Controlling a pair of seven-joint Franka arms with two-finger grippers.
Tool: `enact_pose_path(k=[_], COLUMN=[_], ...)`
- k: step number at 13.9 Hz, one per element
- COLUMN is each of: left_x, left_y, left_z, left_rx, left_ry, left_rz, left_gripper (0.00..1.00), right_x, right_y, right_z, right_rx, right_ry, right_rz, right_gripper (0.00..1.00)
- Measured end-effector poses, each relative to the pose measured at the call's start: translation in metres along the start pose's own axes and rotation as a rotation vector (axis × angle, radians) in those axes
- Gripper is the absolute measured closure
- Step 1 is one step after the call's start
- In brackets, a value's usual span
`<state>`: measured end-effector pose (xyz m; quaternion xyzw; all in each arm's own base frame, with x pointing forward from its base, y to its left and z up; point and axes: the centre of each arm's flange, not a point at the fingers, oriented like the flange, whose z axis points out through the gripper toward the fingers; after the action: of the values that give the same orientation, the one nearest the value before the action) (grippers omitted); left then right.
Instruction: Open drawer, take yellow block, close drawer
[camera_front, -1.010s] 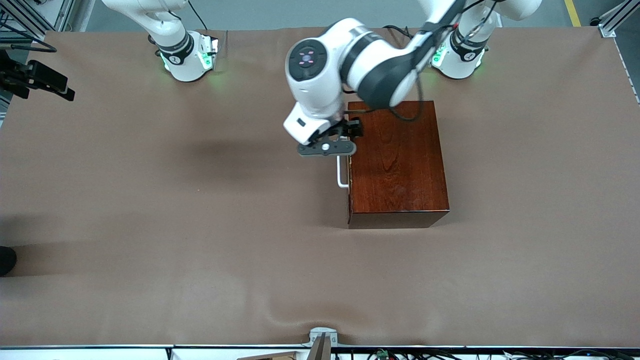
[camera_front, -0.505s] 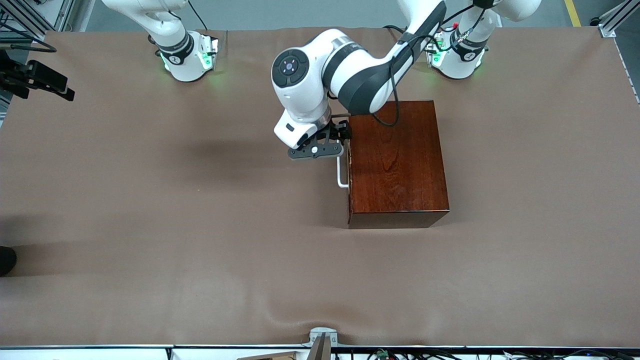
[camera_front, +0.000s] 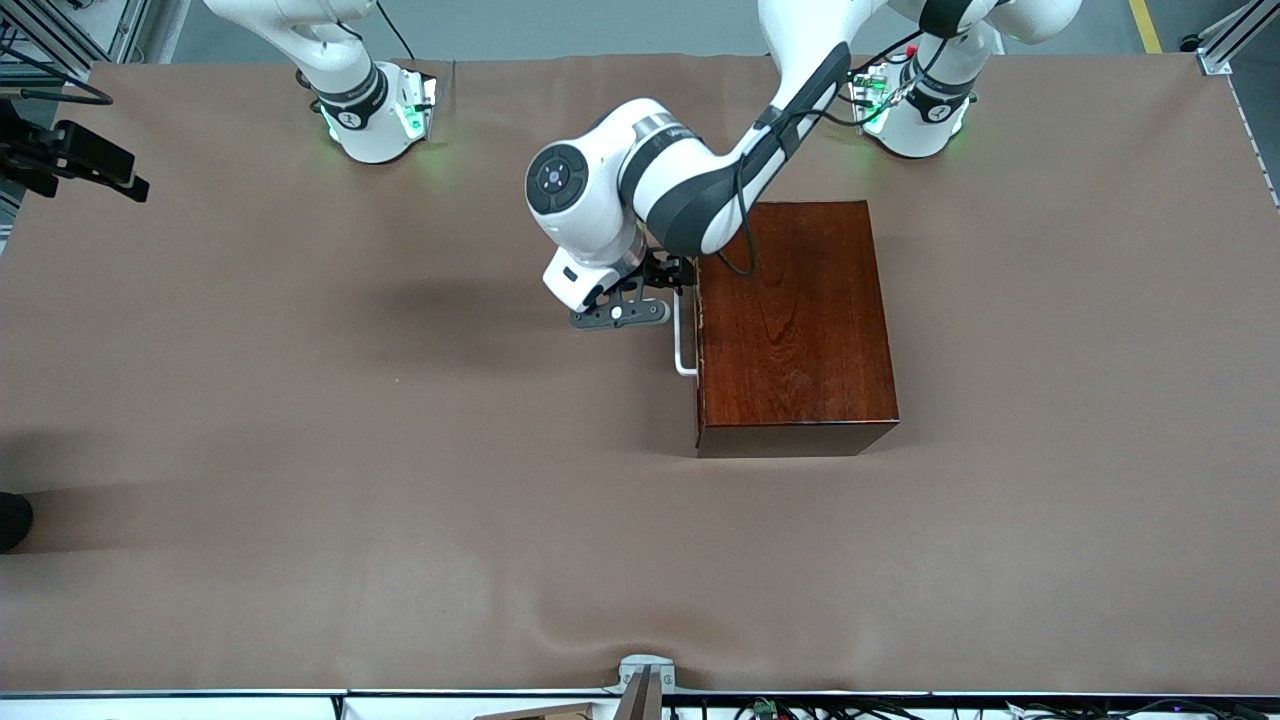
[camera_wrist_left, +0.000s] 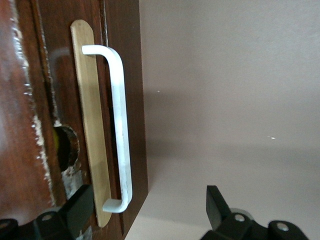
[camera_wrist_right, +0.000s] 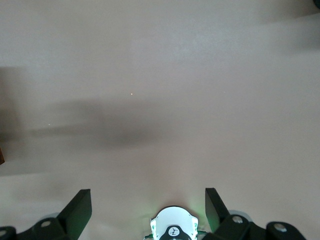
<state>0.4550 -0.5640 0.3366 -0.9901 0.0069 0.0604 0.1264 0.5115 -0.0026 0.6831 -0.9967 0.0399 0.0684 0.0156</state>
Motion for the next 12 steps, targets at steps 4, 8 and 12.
enact_pose_path(k=[4,8,12], left_x=[0.005,0.007,0.006], left_y=[0.003,0.010,0.018], left_z=[0.025,0.041,0.045], left_rx=[0.039,0.048,0.031], left_ry=[-0.012,-0.008,0.013], left_rz=[0.000,0.014,0.023], left_gripper=[0.00,0.00,0.00], right_x=[0.000,0.000,0.000], right_y=[0.000,0.000,0.000], right_z=[0.000,0.000,0.000], right_rx=[0.000,0.000,0.000], right_ry=[0.000,0.000,0.000], right_rz=[0.000,0.000,0.000], right_gripper=[0.00,0.00,0.00])
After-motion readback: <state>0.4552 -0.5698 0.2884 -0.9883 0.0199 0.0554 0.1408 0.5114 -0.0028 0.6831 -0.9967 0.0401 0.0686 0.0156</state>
